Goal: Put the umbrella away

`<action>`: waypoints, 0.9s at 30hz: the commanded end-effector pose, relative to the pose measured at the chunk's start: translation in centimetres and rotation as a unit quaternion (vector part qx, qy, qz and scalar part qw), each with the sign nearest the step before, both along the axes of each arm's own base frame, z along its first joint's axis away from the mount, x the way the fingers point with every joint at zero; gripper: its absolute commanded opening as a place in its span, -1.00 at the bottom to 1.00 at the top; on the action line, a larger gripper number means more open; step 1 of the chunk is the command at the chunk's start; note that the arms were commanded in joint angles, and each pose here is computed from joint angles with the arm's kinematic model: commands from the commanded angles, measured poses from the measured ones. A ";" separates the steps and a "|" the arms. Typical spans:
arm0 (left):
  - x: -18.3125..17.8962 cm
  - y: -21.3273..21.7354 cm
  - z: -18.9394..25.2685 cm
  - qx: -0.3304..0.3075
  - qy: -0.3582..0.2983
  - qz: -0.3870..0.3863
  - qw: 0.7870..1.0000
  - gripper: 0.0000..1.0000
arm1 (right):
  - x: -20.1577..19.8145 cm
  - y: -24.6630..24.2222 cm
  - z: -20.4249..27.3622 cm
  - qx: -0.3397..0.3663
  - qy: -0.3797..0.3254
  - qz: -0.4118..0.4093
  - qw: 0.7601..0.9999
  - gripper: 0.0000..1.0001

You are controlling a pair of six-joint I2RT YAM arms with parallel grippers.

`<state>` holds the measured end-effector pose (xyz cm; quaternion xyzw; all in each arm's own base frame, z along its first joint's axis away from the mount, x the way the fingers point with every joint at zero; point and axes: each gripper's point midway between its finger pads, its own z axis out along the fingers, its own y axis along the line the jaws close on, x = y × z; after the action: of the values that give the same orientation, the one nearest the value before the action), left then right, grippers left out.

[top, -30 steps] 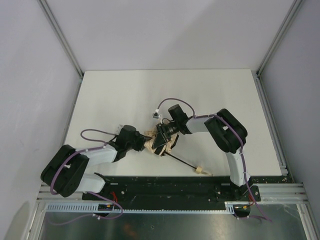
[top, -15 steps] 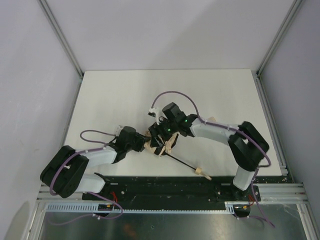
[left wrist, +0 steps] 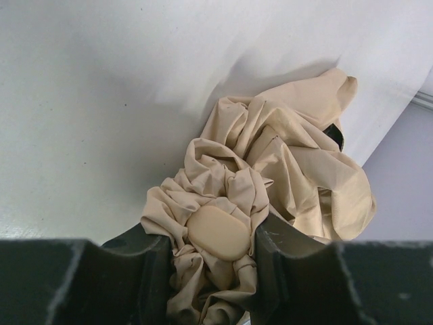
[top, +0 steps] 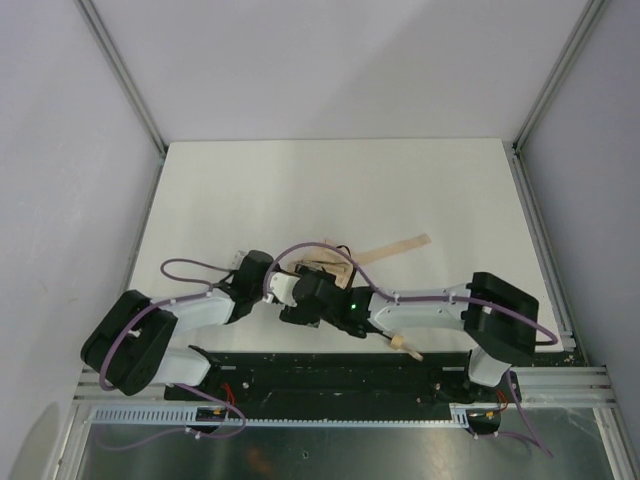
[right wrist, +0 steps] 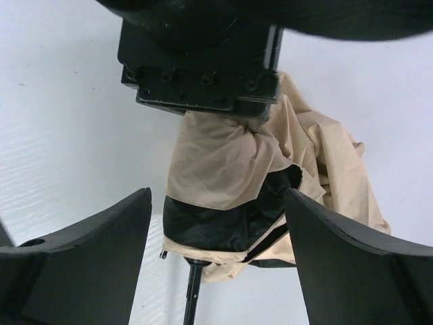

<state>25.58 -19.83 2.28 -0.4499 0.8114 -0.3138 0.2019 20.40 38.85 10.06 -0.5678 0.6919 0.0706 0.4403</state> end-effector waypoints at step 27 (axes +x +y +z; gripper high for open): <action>-2.4 3.8 -1.9 0.068 0.080 -0.008 0.994 -0.20 | -0.4 -5.5 -15.0 -0.162 0.127 -0.055 0.977 -1.00</action>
<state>25.71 -18.66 2.12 -0.4782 0.8107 -0.2870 0.1782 23.19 39.68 4.07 -0.5561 0.7075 0.0011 0.4361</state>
